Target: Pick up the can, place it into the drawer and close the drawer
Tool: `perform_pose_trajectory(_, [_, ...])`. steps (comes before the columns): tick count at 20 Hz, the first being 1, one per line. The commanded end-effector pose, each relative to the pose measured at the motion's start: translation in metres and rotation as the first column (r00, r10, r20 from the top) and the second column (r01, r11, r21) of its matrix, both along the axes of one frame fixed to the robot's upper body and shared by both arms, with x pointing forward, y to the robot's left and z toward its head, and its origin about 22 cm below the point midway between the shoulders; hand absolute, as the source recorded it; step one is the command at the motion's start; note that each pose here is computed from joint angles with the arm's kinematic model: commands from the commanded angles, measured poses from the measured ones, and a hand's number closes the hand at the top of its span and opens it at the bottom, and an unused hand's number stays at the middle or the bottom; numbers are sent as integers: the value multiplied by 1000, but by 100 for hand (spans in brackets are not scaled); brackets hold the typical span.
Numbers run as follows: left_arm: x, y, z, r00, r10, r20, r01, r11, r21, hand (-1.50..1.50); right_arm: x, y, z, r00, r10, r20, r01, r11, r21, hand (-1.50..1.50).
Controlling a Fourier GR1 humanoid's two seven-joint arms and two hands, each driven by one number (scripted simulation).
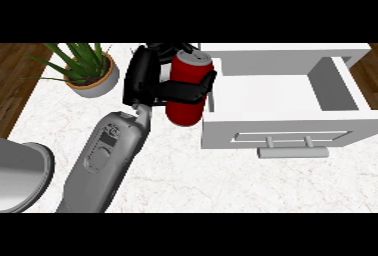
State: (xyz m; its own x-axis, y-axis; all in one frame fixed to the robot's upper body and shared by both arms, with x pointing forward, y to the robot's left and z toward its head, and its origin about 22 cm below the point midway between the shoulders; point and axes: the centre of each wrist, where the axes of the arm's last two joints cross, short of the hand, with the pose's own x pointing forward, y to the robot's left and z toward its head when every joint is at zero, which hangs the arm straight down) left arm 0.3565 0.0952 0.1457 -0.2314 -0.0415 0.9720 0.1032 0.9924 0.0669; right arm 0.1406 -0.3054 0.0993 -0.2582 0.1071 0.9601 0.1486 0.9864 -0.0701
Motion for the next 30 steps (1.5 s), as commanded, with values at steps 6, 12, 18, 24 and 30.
perform_pose_trajectory(6, [25,-59,74,999,-16,29,16,1000,27,150,-8,1,0,1000,20,-3,-20,1000,-18,-150])
perform_pose_trajectory(12, [44,-82,87,1000,6,25,-7,999,44,150,10,4,7,1000,8,-2,-8,1000,-16,-150])
perform_pose_trajectory(18, [49,-102,94,1000,20,-12,-19,998,64,150,11,-11,-2,1000,18,0,-18,999,-29,-150])
perform_pose_trajectory(24, [65,-102,81,1000,10,-6,-9,995,99,150,20,15,4,1000,24,6,-24,1000,-7,-150])
perform_pose_trajectory(30, [66,-114,86,999,36,-12,-34,988,153,150,11,7,11,999,40,7,-40,999,-4,-150])
